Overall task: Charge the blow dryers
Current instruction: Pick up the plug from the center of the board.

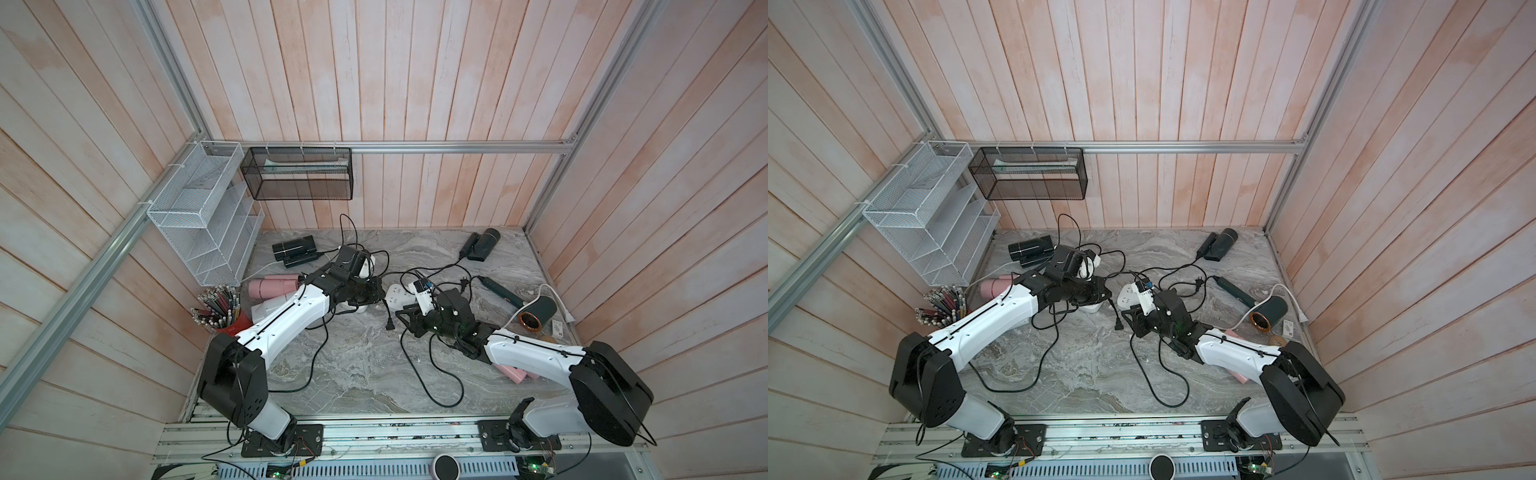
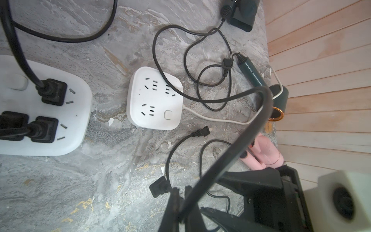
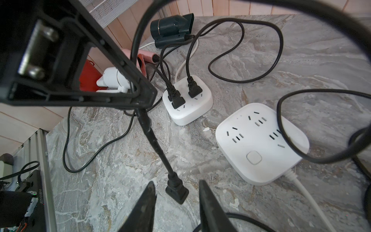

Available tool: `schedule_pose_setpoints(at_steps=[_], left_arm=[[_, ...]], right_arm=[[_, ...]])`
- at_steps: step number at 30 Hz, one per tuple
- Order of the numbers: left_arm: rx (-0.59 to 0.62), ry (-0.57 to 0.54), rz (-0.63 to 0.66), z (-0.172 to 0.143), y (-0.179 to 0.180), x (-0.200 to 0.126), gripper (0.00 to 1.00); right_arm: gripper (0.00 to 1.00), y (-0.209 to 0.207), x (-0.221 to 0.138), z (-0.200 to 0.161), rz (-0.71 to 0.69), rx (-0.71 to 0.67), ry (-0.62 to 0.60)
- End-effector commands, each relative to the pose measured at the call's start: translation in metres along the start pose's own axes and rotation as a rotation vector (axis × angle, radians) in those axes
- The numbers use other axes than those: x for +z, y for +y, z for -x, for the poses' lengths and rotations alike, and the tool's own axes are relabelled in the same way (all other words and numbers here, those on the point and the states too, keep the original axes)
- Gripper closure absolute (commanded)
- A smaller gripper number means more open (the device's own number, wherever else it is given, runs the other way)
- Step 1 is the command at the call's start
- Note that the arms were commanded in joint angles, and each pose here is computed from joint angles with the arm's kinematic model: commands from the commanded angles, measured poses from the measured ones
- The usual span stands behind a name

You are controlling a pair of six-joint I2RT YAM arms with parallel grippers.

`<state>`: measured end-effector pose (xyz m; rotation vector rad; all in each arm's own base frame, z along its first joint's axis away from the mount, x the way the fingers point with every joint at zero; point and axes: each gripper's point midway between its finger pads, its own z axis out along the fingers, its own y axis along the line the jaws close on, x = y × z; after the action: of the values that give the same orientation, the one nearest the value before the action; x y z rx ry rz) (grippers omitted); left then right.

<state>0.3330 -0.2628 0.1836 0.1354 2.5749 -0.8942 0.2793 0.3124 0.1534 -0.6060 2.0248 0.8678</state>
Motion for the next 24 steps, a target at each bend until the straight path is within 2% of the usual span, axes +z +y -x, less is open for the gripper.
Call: schedule_pose_setpoints(at_steps=[1,9,19,23,24], left_arm=[[-0.013,-0.012,-0.041,0.009,-0.010,-0.009,0.93],[-0.015,-0.008,-0.049,0.010,-0.010,-0.009,0.93],[-0.009,-0.010,-0.074,0.013,-0.014,-0.010,0.93],[-0.005,-0.014,-0.079,0.013,-0.015,-0.010,0.92],[-0.004,-0.011,-0.084,0.013,-0.016,-0.010,0.92]], right_arm=[[0.63,0.001,0.005,0.011,0.000,-0.024,-0.023],[0.62,0.002,0.013,0.016,0.021,-0.031,-0.014],[0.62,0.018,0.022,0.014,0.117,-0.054,0.024],[0.63,0.016,0.026,0.015,0.111,-0.053,0.026],[0.67,0.016,0.027,0.014,0.109,-0.054,0.028]])
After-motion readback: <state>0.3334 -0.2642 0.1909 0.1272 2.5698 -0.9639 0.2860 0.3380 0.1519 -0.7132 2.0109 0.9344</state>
